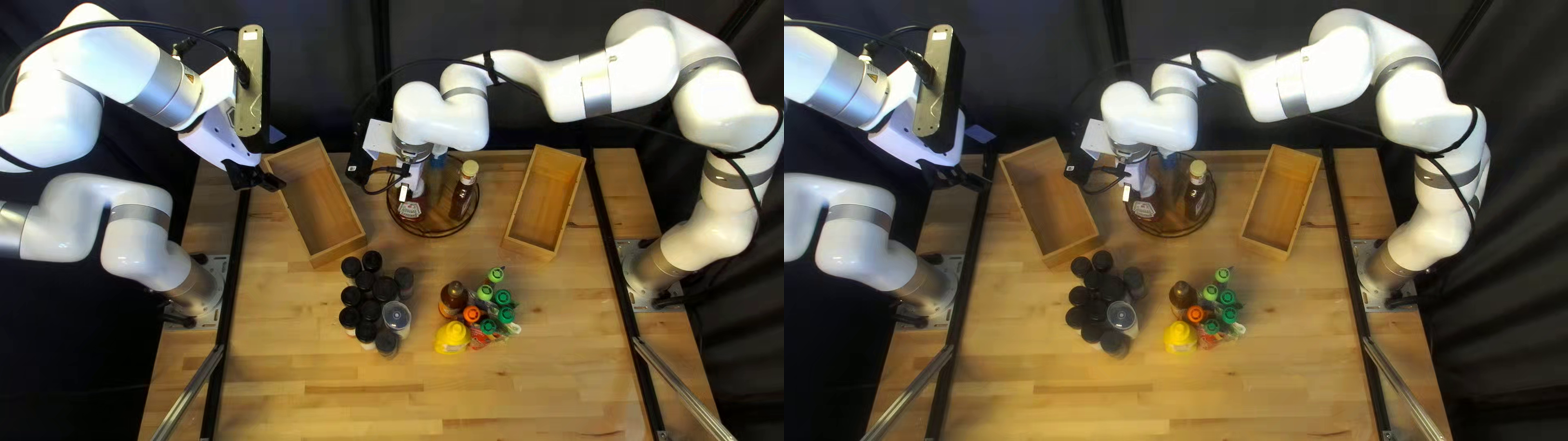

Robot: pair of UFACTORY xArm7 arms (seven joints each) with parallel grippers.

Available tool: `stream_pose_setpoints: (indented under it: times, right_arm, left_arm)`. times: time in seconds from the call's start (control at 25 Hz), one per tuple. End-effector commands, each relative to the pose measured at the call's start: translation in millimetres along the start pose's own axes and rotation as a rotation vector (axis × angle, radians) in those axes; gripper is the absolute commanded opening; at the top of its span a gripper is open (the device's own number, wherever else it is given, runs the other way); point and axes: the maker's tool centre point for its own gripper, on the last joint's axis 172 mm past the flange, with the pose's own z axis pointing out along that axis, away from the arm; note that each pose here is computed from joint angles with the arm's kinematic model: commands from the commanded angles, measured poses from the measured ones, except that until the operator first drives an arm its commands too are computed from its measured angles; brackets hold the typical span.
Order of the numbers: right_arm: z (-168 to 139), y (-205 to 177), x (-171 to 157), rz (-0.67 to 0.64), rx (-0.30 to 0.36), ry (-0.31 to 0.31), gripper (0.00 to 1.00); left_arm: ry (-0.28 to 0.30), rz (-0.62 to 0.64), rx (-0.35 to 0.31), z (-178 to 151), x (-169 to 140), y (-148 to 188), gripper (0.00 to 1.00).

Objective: Separate condiments, baby food and spices and place it in 3 different racks/containers

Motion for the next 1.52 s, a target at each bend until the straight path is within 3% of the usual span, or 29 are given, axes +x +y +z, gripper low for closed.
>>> stream_pose_setpoints:
  times: [0.04,0.2,0.36,0.52,0.68,1.08,1.28,1.52]
  right_arm:
    - [-24,-14,-5,-0.039,0.014,0.030,0.98]
    - [-60,-45,-18,-0.102,0.058,0.076,1.00]
    - [-94,-96,-41,-0.207,0.166,0.131,1.00]
    - [-102,-141,-71,-0.281,0.236,0.164,1.00]
    - [-90,-168,-95,-0.351,0.256,0.157,1.00]
    - [-54,-204,-107,-0.288,0.134,0.113,1.00]
    - [-31,-202,-104,-0.193,0.059,0.060,1.00]
    - [-11,-197,-105,-0.129,0.025,0.037,1.00]
  left_arm:
    - [0.000,0.000,0.000,0,0,0,1.00]
    - [0.000,0.000,0.000,0,0,0,1.00]
    - [0.000,0.000,0.000,0,0,0,1.00]
    - [0.000,0.000,0.000,0,0,0,1.00]
    - [0.000,0.000,0.000,0,0,0,1.00]
    - [0.000,0.000,0.000,0,0,0,1.00]
    - [0.000,0.000,0.000,0,0,0,1.00]
    - [0.000,0.000,0.000,0,0,0,1.00]
